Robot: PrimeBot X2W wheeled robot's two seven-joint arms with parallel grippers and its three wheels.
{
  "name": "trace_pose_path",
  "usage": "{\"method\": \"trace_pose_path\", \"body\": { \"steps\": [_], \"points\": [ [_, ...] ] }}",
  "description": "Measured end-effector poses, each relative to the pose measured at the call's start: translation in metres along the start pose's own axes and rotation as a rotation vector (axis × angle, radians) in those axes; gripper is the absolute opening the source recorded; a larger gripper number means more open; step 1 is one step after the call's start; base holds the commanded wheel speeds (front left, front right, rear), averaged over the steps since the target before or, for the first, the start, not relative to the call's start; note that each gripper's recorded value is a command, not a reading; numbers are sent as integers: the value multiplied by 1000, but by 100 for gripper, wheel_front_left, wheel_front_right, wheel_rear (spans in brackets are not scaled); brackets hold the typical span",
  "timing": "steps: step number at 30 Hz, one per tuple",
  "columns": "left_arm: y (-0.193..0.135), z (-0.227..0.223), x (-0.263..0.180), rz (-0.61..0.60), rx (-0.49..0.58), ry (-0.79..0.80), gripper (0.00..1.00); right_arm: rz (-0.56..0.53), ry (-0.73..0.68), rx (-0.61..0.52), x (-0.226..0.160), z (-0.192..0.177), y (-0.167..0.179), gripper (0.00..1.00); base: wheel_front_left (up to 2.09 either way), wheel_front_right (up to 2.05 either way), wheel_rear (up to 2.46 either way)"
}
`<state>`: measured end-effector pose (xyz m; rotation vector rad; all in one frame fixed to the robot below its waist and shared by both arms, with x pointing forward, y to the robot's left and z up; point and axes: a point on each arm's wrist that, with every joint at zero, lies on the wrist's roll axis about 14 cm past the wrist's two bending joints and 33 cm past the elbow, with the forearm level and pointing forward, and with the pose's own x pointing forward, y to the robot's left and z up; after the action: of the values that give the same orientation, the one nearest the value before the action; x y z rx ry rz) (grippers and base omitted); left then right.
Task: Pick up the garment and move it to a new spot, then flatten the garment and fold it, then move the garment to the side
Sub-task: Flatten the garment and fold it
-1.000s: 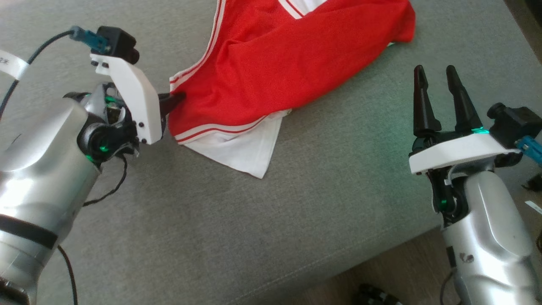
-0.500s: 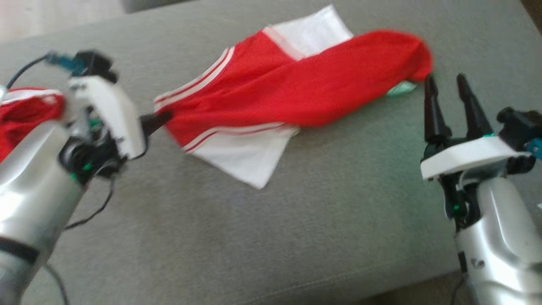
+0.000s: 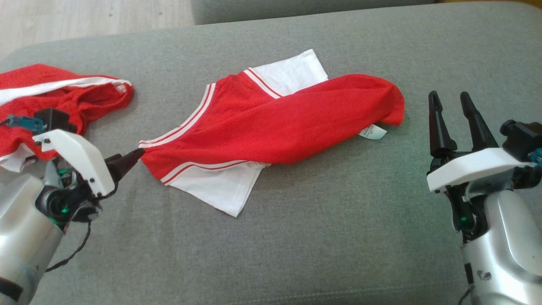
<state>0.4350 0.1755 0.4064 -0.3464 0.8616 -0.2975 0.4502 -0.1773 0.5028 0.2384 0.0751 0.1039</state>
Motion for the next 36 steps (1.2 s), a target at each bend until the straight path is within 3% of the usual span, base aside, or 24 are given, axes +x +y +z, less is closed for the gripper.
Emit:
{"method": "trace_pose_path", "body": {
  "steps": [3,6,15,22,29,36],
  "points": [
    [1,7,-5,9,62,-43,100,11,-7,0,1,3,4,100,0,0,0],
    [-13,10,-9,-19,196,-63,100,13,-14,2,0,5,5,100,0,0,0],
    [-85,-55,-2,-219,461,201,100,-12,18,3,-8,-8,-3,100,0,0,0],
    [-97,-85,15,-257,615,318,100,-59,36,0,-17,-14,-20,100,0,0,0],
    [-121,-88,31,-317,855,312,100,-107,45,0,-23,-16,-37,100,0,0,0],
    [-118,-94,38,-294,991,353,100,-122,44,0,-23,-14,-43,100,0,0,0]
  ]
}}
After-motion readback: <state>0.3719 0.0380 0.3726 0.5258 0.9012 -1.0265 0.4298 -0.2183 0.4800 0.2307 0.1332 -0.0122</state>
